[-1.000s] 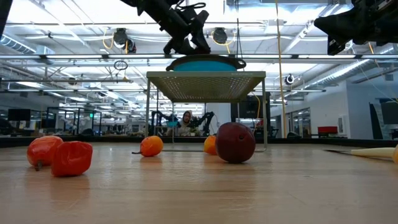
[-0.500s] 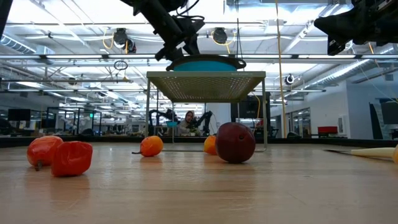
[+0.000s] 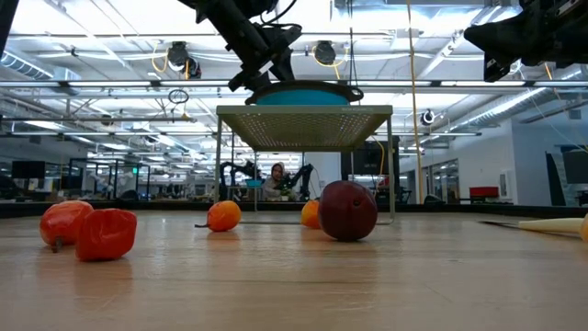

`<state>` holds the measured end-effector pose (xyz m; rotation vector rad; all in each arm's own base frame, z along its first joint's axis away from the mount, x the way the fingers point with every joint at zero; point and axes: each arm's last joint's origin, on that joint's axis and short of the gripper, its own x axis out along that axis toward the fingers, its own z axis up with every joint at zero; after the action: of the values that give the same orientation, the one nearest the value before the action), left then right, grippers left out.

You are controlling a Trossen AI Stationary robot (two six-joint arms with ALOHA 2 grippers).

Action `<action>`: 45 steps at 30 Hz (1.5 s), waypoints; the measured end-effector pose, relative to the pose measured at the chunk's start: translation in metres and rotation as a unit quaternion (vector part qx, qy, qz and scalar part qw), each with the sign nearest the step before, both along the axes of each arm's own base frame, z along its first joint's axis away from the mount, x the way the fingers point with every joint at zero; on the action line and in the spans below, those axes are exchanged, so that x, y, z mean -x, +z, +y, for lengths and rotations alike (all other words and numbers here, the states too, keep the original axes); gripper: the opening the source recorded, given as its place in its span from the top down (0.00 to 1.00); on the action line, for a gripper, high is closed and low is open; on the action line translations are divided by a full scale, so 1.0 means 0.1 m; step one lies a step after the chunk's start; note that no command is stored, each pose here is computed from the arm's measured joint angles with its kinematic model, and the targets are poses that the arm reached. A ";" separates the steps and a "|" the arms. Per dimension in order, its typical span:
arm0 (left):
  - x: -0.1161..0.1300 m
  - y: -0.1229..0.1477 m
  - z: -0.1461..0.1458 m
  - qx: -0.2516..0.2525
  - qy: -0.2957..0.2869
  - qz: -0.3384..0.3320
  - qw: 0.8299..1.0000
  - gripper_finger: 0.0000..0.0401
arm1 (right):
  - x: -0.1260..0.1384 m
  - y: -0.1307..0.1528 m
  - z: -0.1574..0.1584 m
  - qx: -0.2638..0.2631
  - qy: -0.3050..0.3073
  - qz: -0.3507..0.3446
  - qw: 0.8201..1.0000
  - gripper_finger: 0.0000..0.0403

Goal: Pick & Place Fruit
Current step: Put the pomegranate into the blue strainer bowl on the shelf, then put the peach into the blue strainer bowl on the shelf

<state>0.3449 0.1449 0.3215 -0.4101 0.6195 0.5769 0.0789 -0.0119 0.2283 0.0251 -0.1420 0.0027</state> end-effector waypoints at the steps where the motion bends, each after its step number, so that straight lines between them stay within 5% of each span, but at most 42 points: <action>1: 0.00 0.00 0.00 -0.003 -0.003 0.001 1.000 0.48 | 0.00 0.00 0.00 0.000 0.000 0.000 1.000 1.00; 13: 0.00 0.00 0.00 -0.013 -0.008 0.005 1.000 0.47 | 0.00 0.00 0.00 0.000 0.000 0.000 1.000 1.00; 26: 0.02 0.04 0.01 -0.023 -0.011 0.003 1.000 0.27 | 0.00 0.00 0.00 0.000 0.000 0.000 1.000 1.00; 37: 0.26 0.68 -0.12 -0.057 -0.012 -0.076 0.995 0.27 | 0.00 0.00 0.00 0.000 0.002 0.000 1.000 1.00; 45: 0.36 0.94 -0.49 -0.018 -0.023 -0.138 0.990 0.37 | 0.00 0.00 0.00 0.000 0.002 0.000 1.000 1.00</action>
<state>0.3087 0.0960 0.4158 -0.4312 0.3510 0.4763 0.0788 -0.0118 0.2284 0.0246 -0.1430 0.0061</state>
